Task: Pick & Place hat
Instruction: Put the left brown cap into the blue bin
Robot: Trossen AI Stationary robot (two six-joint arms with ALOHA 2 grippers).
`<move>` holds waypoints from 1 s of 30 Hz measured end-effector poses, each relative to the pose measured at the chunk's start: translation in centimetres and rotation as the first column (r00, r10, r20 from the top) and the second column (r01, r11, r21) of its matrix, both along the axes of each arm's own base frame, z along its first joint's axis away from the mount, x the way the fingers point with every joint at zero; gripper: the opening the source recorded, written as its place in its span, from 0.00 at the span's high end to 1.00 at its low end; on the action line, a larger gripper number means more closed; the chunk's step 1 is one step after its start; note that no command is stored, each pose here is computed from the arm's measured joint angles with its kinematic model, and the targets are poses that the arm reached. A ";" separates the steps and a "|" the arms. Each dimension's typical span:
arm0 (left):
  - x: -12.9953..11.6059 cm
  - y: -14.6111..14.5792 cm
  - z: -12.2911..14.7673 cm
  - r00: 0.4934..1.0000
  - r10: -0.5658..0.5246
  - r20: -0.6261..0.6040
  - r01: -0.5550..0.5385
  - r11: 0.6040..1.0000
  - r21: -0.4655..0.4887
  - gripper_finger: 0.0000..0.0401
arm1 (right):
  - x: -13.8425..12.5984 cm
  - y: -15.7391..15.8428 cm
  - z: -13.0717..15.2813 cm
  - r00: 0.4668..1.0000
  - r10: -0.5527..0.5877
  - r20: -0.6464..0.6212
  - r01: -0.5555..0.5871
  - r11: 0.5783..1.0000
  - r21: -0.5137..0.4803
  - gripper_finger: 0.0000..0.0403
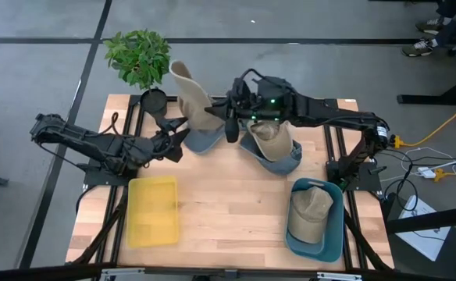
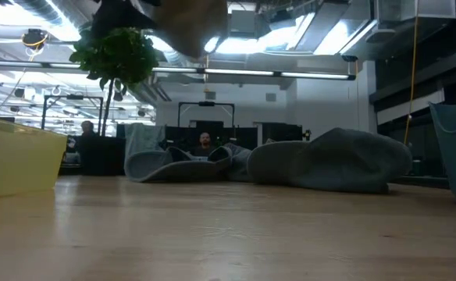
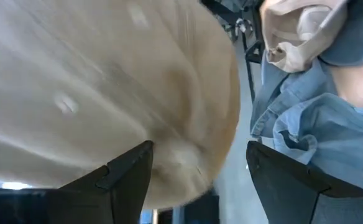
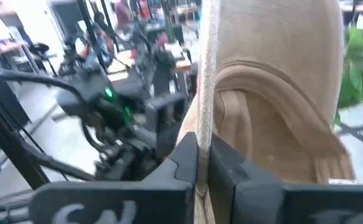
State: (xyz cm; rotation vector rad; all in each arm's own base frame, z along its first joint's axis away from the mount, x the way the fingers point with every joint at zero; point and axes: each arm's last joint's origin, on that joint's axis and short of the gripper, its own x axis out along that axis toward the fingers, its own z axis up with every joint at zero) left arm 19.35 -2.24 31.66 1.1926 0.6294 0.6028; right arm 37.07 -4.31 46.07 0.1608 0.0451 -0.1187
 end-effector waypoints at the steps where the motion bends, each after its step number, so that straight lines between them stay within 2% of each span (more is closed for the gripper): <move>1: 0.0 0.1 0.1 1.000 0.004 0.016 -0.004 1.000 -0.006 0.36 | -0.3 0.0 0.4 1.000 -0.002 0.019 0.002 1.000 -0.002 0.94; 4: 0.2 0.3 0.7 0.997 0.015 0.072 -0.014 1.000 -0.012 0.36 | -0.8 -0.3 1.1 0.998 -0.009 0.060 0.009 1.000 0.009 0.93; 11: 0.4 0.9 2.4 0.985 0.028 0.170 -0.035 0.999 0.037 0.38 | -1.2 -0.4 1.4 0.997 0.015 0.071 -0.018 0.999 0.050 0.96; 16: 0.5 0.8 3.0 0.974 -0.056 0.218 0.046 0.998 0.052 0.40 | -1.2 -0.5 1.5 0.997 0.014 0.081 -0.020 0.998 0.068 0.93; 21: 0.6 0.6 3.0 0.966 -0.118 0.228 0.107 0.993 0.058 0.42 | -1.2 -0.5 1.7 0.994 0.014 0.105 -0.021 0.998 0.064 0.96; 25: 0.9 0.5 3.0 0.965 -0.120 0.232 0.109 0.992 0.058 0.47 | -1.2 -0.6 1.7 0.994 0.011 0.110 -0.018 0.998 0.061 0.96; 30: 1.1 0.6 2.8 0.972 -0.086 0.217 0.075 0.995 0.060 0.60 | -1.2 -0.9 1.8 0.994 -0.006 0.112 -0.003 0.997 0.080 0.93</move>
